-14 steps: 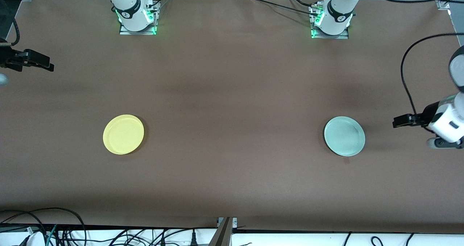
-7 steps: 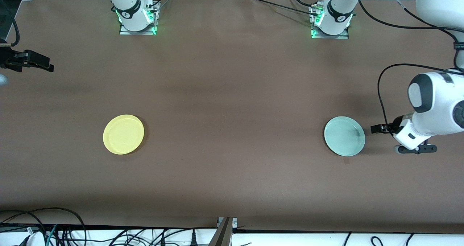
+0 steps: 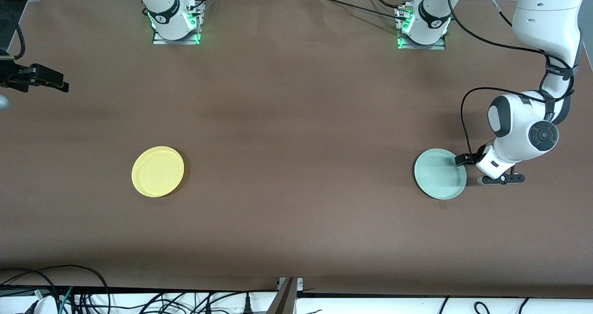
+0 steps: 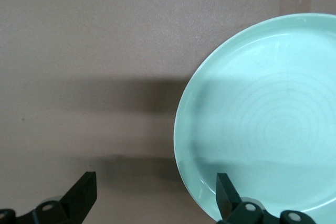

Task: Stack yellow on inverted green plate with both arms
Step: 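Close the left gripper on the rim of the green plate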

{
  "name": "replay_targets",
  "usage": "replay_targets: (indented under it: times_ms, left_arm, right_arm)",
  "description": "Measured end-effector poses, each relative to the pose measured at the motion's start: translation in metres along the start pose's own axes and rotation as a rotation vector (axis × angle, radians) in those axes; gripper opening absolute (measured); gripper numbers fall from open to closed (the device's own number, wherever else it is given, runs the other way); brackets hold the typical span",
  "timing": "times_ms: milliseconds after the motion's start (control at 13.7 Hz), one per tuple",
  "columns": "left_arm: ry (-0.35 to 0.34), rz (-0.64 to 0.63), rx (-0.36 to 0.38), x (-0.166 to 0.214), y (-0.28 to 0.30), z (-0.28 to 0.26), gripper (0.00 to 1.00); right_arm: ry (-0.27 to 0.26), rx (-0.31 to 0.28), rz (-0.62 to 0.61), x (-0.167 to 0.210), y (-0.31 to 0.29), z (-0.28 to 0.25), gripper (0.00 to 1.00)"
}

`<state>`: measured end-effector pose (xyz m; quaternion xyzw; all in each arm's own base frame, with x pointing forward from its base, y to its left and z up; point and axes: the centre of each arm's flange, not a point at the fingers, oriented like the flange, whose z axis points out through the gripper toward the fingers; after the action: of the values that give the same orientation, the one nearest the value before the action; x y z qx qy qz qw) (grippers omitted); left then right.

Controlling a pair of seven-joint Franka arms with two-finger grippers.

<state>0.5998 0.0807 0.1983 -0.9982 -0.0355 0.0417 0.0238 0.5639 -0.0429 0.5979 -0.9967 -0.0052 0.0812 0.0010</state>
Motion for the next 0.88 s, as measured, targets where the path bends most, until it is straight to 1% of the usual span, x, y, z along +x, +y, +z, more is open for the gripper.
replay_targets:
  times_ms: [293, 439, 512, 659, 732, 805, 878]
  left_arm:
    - [0.008, 0.001, 0.004, 0.001, 0.0, 0.009, 1.0]
    - [0.013, 0.002, 0.007, 0.002, 0.001, 0.017, 0.96]
    - [0.015, 0.004, 0.007, 0.003, 0.001, 0.018, 0.91]
    - [0.027, 0.008, 0.007, 0.008, 0.005, 0.015, 0.88]
    - [0.032, 0.011, 0.007, 0.01, 0.007, 0.012, 0.88]
    - [0.037, 0.012, 0.007, 0.011, 0.007, 0.011, 0.81]
    - [0.039, 0.012, 0.007, 0.012, 0.007, 0.009, 0.7]
  right_arm:
    - [-0.003, 0.0, 0.002, 0.001, 0.001, 0.002, 1.0]
    - [-0.004, 0.0, 0.002, 0.001, 0.001, 0.002, 1.0]
    - [-0.004, 0.0, 0.002, 0.001, 0.001, 0.002, 1.0]
    - [-0.004, 0.0, 0.002, 0.001, 0.001, 0.002, 1.0]
    - [-0.004, 0.0, 0.002, 0.001, 0.001, 0.002, 1.0]
    - [-0.004, 0.0, 0.002, 0.001, 0.001, 0.002, 1.0]
    - [-0.004, 0.0, 0.002, 0.001, 0.001, 0.002, 1.0]
